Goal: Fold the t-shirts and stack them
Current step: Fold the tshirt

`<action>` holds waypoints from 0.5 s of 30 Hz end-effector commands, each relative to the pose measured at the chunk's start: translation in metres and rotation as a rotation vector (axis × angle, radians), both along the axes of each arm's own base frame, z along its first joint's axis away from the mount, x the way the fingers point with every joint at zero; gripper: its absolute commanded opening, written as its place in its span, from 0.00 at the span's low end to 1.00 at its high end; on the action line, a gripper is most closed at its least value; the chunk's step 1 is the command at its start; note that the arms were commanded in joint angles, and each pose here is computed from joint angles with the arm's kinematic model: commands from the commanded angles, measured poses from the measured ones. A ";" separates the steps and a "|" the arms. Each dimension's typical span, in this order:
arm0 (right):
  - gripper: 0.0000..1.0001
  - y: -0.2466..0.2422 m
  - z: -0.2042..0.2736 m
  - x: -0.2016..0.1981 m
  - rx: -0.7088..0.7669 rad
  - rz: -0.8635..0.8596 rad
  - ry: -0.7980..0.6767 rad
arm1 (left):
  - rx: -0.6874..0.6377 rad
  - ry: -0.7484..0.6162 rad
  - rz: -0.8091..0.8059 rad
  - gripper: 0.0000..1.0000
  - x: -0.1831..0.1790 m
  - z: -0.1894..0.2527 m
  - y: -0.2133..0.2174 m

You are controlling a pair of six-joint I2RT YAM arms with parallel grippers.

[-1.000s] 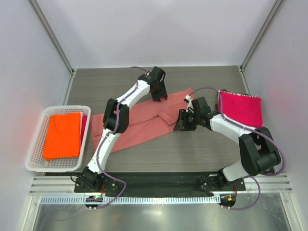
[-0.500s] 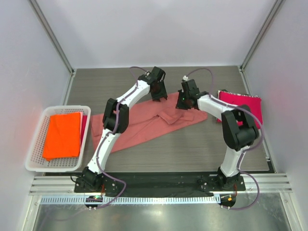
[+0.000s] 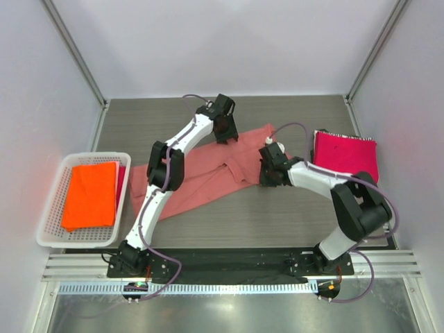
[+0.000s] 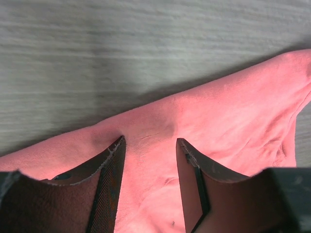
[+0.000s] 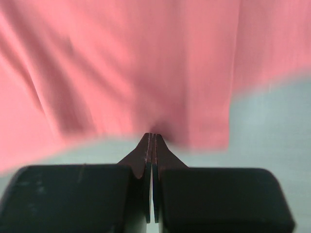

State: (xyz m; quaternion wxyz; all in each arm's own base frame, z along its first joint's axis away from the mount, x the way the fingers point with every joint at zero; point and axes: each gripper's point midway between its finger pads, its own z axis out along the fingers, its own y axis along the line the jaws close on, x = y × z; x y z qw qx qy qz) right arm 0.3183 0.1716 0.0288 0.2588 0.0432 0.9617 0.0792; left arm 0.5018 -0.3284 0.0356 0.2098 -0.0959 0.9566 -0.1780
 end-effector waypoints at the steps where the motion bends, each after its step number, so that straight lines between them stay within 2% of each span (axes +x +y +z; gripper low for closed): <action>1: 0.01 -0.008 0.007 -0.032 0.022 -0.018 -0.009 | 0.122 0.036 0.067 0.49 0.013 -0.032 0.047; 6: 0.02 -0.008 0.036 -0.047 0.096 -0.005 -0.088 | 0.110 0.023 0.134 0.48 0.033 -0.030 0.075; 8: 0.09 -0.015 0.045 -0.039 0.070 -0.035 -0.131 | 0.110 0.014 0.160 0.49 0.039 -0.026 0.085; 9: 0.13 -0.014 0.055 -0.030 0.077 -0.047 -0.156 | 0.107 0.003 0.180 0.50 0.043 -0.022 0.090; 10: 0.25 -0.014 0.054 -0.026 0.068 -0.051 -0.155 | 0.111 -0.004 0.213 0.50 0.049 -0.021 0.104; 12: 0.33 -0.008 0.062 -0.010 0.083 -0.067 -0.181 | 0.089 -0.018 0.265 0.50 0.058 -0.015 0.118; 13: 0.44 -0.004 0.054 -0.007 0.085 -0.068 -0.164 | 0.087 -0.001 0.296 0.51 0.059 -0.020 0.134; 15: 0.51 0.012 0.058 0.008 0.166 -0.083 -0.199 | 0.077 -0.001 0.345 0.51 0.064 -0.021 0.152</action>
